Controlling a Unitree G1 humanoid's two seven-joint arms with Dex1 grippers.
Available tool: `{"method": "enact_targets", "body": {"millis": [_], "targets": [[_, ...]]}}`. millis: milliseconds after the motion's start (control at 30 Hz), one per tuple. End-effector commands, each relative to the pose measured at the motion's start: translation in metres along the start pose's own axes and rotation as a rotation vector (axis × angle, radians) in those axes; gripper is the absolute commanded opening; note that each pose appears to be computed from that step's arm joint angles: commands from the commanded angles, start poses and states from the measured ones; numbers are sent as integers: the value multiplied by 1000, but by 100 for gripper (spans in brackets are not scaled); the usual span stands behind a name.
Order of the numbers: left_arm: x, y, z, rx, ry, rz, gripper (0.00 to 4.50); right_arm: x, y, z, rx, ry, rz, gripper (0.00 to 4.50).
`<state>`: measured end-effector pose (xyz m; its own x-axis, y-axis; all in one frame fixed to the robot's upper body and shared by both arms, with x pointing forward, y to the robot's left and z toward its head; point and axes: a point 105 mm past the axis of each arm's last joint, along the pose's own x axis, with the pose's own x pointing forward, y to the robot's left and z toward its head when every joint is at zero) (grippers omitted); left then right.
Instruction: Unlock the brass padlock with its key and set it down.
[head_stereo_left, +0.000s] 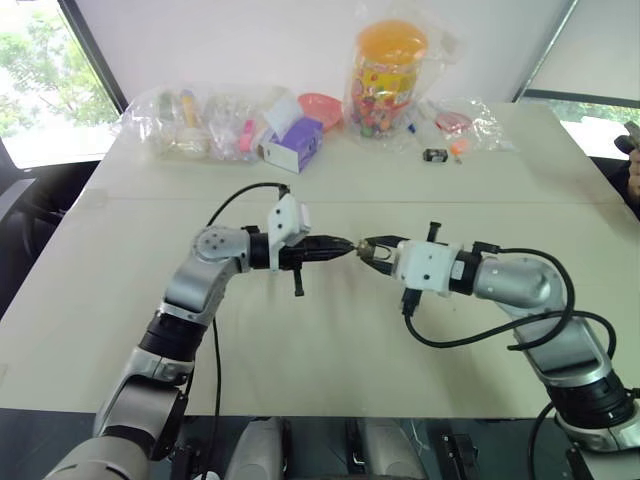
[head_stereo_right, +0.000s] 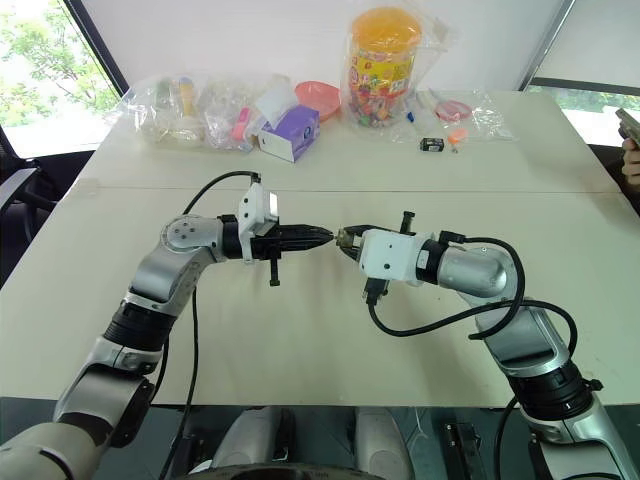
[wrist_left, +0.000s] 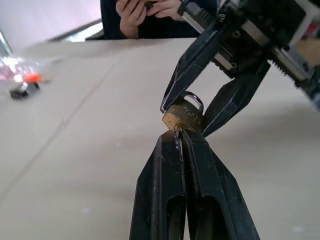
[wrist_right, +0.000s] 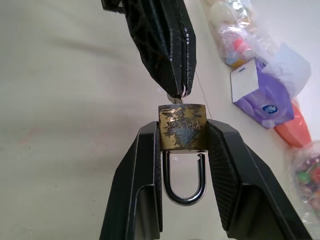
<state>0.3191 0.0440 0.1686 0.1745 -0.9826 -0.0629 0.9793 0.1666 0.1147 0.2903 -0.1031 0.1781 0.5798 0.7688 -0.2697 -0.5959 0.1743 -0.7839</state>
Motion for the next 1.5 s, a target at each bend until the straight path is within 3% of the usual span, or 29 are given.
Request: {"method": "enact_targets", "body": {"millis": [33,133,267,533,800,900,1100,1467,1500], "targets": [[-5,-8,28,-244,-94,-81,62,1,-3,25,-122,-93,-6,70],[-10,-12,42,-380,-132,-128,194,1,-2,20,-167,-74,0,70],[-8,-15,35,-407,-89,-118,394,0,-2,18,-182,-72,-3,70],[-3,-19,12,-369,-8,-89,394,1,-4,20,-186,-78,-12,70],[2,-8,14,-393,-55,-36,394,2,-3,20,-187,-78,-14,70],[2,-8,14,-397,-58,-38,311,2,-3,20,-187,-78,-14,70],[3,-10,14,-400,-58,-45,9,2,-4,21,-185,-80,-15,70],[1,-13,13,-414,-38,-72,3,3,0,26,-171,-97,13,70],[1,-13,13,-414,-37,-73,1,3,1,27,-168,-99,14,120]]}}
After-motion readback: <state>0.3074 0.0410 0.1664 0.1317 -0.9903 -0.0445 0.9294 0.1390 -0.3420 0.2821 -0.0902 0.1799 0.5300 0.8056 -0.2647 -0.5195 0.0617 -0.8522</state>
